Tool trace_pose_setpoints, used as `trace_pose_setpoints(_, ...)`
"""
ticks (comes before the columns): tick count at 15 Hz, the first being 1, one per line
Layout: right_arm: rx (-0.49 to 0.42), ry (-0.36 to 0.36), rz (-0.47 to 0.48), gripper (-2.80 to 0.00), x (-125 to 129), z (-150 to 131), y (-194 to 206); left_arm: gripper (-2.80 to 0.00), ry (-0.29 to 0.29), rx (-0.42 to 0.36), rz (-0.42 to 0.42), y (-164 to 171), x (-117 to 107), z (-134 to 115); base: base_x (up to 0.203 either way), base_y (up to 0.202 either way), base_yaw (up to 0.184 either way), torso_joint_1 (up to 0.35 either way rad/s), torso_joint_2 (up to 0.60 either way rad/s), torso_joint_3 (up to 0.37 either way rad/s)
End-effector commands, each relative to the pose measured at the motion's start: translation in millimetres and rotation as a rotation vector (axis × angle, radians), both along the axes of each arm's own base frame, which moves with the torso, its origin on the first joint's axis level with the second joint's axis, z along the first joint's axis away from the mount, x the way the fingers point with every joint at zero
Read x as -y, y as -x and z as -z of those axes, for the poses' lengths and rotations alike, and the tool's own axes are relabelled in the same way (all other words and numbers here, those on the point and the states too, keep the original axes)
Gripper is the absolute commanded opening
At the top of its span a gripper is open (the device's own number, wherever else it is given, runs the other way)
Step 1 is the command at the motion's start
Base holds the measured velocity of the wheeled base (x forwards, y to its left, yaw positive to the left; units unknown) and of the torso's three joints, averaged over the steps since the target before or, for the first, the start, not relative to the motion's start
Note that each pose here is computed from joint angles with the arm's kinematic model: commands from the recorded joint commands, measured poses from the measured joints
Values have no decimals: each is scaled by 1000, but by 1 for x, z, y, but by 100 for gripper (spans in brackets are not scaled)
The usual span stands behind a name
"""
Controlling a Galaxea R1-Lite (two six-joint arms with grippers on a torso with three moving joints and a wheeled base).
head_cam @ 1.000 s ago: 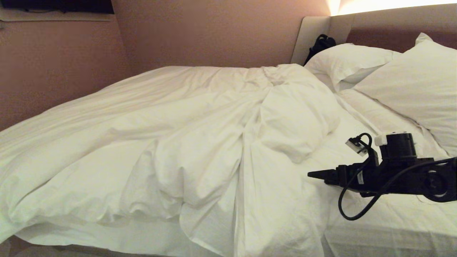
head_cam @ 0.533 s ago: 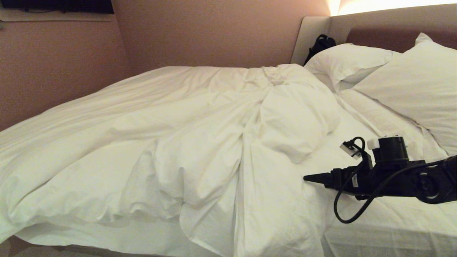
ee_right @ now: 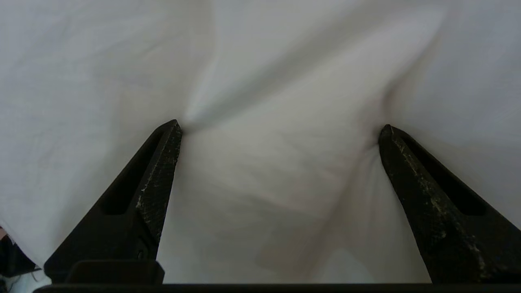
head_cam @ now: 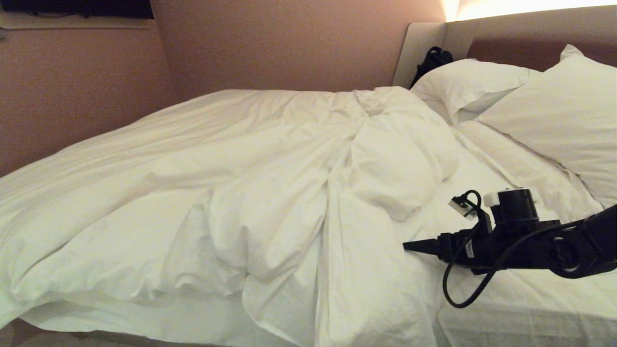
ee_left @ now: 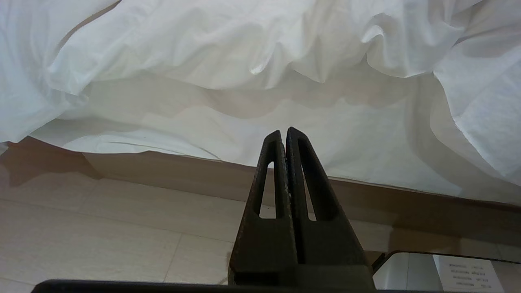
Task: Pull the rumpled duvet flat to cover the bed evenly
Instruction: Hold the folded corner of the quilt
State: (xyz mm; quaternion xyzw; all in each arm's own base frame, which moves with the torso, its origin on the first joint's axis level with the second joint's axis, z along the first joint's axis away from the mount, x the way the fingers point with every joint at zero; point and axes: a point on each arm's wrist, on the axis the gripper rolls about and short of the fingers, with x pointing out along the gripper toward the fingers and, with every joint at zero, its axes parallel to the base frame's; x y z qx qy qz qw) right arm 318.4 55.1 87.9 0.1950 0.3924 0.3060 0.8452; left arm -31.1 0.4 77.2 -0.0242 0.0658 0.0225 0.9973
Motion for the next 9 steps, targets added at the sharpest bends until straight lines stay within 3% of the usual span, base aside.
trace_pose_setpoints(1,-14,-2,-20,0,-5,4,2,-280,1,-1,-1,0,0,0,0,0,0,0,0,0)
trace_pose_setpoints(9,-30,-4,-91,0,-27,4,14,-280,1,-1,-1,0,0,0,0,0,0,0,0,0)
